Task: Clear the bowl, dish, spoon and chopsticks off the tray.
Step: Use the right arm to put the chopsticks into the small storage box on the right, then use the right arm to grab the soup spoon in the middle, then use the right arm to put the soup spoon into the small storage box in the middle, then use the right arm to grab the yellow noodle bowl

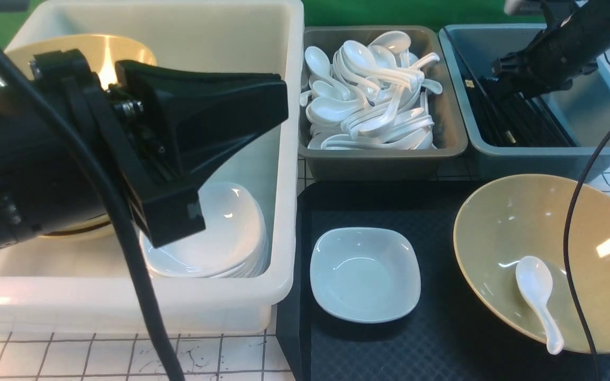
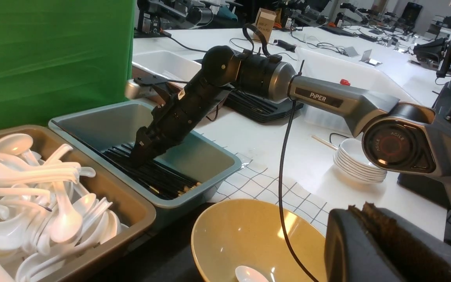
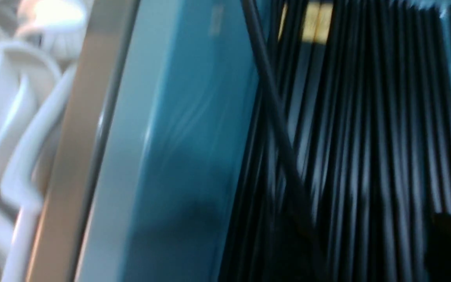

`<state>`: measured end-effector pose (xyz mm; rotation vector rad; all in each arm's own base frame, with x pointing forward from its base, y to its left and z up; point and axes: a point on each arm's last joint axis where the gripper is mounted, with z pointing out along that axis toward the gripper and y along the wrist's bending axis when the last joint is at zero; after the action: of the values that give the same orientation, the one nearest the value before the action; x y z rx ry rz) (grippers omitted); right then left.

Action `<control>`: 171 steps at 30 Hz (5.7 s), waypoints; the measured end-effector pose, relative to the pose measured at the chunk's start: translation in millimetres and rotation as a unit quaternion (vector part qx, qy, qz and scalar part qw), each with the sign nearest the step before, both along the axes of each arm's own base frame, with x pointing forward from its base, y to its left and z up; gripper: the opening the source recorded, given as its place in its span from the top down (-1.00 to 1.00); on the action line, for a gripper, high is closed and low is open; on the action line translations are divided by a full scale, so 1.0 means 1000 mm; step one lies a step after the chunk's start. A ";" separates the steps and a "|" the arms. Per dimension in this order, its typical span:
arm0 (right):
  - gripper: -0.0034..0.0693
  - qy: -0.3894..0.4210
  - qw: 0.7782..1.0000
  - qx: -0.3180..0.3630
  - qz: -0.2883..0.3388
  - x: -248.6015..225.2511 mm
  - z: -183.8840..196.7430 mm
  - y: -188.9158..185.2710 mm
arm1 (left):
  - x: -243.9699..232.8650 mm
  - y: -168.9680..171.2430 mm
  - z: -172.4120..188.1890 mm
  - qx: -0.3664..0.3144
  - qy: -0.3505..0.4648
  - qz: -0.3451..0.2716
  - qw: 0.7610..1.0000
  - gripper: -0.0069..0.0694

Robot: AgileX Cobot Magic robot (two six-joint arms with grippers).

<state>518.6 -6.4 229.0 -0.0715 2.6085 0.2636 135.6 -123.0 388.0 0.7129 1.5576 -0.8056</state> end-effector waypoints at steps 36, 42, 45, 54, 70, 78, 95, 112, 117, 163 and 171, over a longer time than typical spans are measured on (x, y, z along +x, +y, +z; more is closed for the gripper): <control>-0.54 0.267 0.959 0.008 -0.097 -0.261 0.012 0.065 | -0.019 0.002 -0.019 0.076 0.106 -0.055 0.990 0.82; -0.54 0.313 0.946 0.019 -0.089 -0.251 -0.015 0.072 | -0.019 0.001 -0.020 0.079 0.103 -0.058 0.990 0.82; -0.54 0.325 0.942 0.015 -0.084 -0.247 -0.025 0.072 | -0.019 0.001 -0.020 0.079 0.103 -0.058 0.990 0.82; -0.09 0.328 0.944 0.002 -0.036 -0.242 -0.038 0.073 | -0.019 0.001 -0.020 0.079 0.103 -0.058 0.990 0.82; 0.47 0.231 0.970 -0.034 0.066 -0.230 0.033 0.071 | -0.015 0.004 -0.019 0.090 0.077 -0.038 0.992 0.82; 0.47 -0.005 0.994 0.038 0.098 -0.175 0.090 0.091 | -0.003 0.009 -0.009 0.048 0.042 0.033 0.997 0.82; 0.43 -0.240 0.955 0.038 0.173 0.020 0.037 0.147 | 0.009 0.018 0.002 -0.008 0.006 0.119 0.993 0.82; -0.57 -0.155 0.958 0.017 0.240 -0.009 0.059 0.146 | 0.004 0.013 -0.003 0.010 0.029 0.079 0.996 0.82; 0.03 -0.072 0.964 -0.017 0.257 -0.048 0.102 0.133 | -0.003 0.008 -0.008 0.026 0.062 0.034 0.997 0.82; -0.72 0.057 0.932 -0.119 0.337 -0.318 0.023 0.130 | -0.016 0.004 -0.041 0.093 0.142 -0.034 0.985 0.82; -0.34 0.103 0.907 -0.188 0.362 -0.293 -0.027 0.134 | -0.017 0.003 -0.040 0.092 0.136 -0.038 0.986 0.82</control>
<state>225.6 127.7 202.1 -1.2167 2.6923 0.0087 119.0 -119.8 348.0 0.8262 1.8788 -0.8500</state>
